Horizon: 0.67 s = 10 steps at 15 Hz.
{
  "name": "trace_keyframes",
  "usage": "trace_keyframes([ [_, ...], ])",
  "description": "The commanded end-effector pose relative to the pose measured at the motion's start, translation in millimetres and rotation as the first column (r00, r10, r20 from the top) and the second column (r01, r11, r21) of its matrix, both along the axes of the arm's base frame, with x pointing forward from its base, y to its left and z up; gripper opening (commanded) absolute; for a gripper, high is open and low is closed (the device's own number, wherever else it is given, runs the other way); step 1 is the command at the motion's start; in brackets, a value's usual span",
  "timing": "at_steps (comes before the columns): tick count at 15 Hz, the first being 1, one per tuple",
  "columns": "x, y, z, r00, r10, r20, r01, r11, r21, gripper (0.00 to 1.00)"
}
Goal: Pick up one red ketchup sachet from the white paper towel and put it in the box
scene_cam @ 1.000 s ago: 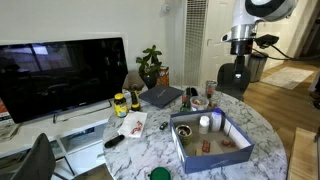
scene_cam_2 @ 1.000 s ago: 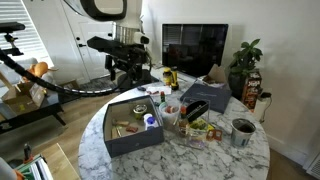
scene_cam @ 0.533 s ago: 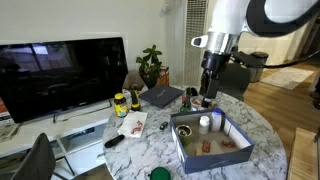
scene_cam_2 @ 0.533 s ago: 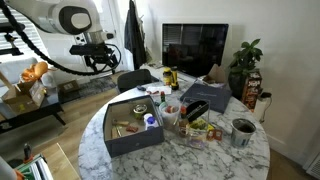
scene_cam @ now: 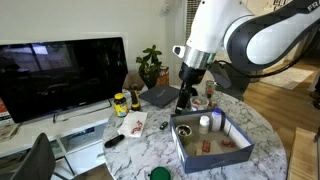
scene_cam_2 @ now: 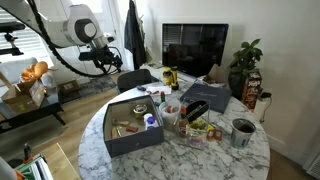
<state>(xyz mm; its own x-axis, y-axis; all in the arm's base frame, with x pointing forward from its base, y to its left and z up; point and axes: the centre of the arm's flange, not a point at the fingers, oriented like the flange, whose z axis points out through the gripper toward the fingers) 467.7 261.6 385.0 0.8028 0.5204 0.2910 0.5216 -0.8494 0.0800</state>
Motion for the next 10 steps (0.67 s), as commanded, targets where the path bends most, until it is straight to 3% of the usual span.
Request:
trace_keyframes([
  [1, 0, 0, 1, 1.0, -0.001, 0.001, 0.001, 1.0, 0.001, 1.0],
  [3, 15, -8, -5, 0.984, -0.176, 0.008, 0.176, 0.984, 0.028, 1.0],
  [6, 87, -30, -18, 0.942, -0.334, -0.042, 0.336, 0.939, 0.072, 1.0],
  [10, 171, -50, -32, 0.912, -0.399, -0.099, 0.409, 0.904, 0.123, 1.0],
])
